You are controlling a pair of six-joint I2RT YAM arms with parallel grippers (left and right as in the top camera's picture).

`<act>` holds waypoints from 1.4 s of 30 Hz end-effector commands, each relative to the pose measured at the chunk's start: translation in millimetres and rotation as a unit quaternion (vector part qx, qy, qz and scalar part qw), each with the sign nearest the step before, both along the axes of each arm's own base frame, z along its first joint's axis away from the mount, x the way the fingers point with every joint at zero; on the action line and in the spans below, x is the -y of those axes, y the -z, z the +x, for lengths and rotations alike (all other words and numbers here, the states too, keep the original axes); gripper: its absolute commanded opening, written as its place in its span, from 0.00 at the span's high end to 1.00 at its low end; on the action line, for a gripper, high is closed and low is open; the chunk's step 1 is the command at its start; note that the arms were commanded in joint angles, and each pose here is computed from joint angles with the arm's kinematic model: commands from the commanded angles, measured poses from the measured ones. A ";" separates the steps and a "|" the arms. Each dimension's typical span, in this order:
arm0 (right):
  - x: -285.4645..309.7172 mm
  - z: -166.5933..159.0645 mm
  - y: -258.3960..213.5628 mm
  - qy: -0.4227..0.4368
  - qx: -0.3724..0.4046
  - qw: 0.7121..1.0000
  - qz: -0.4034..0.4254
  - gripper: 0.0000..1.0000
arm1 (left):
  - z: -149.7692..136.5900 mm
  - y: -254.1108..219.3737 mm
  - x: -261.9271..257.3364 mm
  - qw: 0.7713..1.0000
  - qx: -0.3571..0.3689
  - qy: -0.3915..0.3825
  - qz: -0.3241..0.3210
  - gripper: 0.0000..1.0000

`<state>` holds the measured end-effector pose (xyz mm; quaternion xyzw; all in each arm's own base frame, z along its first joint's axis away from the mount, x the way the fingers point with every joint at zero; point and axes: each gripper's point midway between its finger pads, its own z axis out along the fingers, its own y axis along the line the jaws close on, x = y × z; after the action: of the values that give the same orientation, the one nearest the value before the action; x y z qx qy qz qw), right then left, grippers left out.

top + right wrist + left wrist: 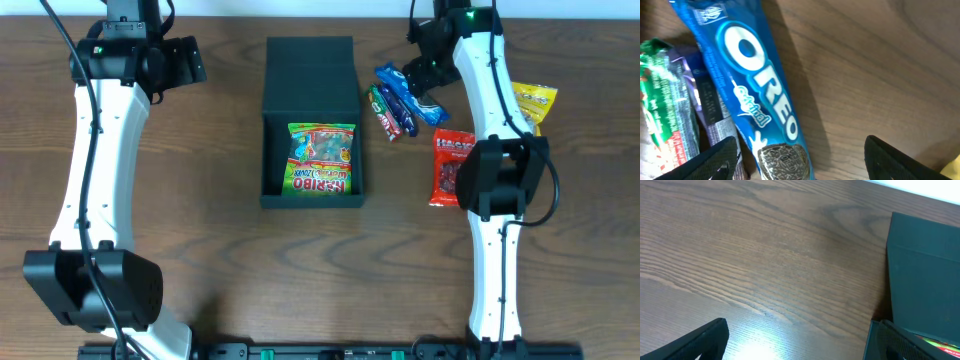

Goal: Pack container
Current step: 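Grasp the blue Oreo pack with the right gripper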

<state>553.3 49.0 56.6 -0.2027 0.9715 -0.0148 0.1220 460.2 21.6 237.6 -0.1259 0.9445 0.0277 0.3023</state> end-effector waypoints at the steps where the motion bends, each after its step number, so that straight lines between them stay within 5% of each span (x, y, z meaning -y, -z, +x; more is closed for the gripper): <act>1: -1.1 -3.1 12.1 -0.028 -0.015 0.999 0.009 0.19 | -0.6 -20.4 -1.1 1.000 0.023 0.002 0.003 0.05; 23: 4.2 -28.0 60.4 -0.051 -0.078 0.995 0.038 0.30 | 1.9 -21.7 3.4 0.999 0.029 0.007 -0.010 0.05; 31: 4.2 -27.7 60.3 -0.030 -0.079 0.996 0.042 0.52 | 1.9 -21.7 3.2 0.999 0.030 0.007 -0.009 0.05; 37: 3.6 -23.7 39.5 0.016 -0.066 0.996 0.051 0.79 | 2.6 -22.3 2.8 0.999 0.031 0.006 -0.008 0.05; 42: -3.0 -10.8 -26.6 0.056 -0.008 0.996 0.067 0.80 | 3.3 -23.1 1.0 0.999 0.033 0.007 -0.002 0.05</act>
<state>525.2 47.1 20.6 -0.1710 0.9827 0.0444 0.0551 463.3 18.3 239.3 -0.1232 0.9431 0.0176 0.3082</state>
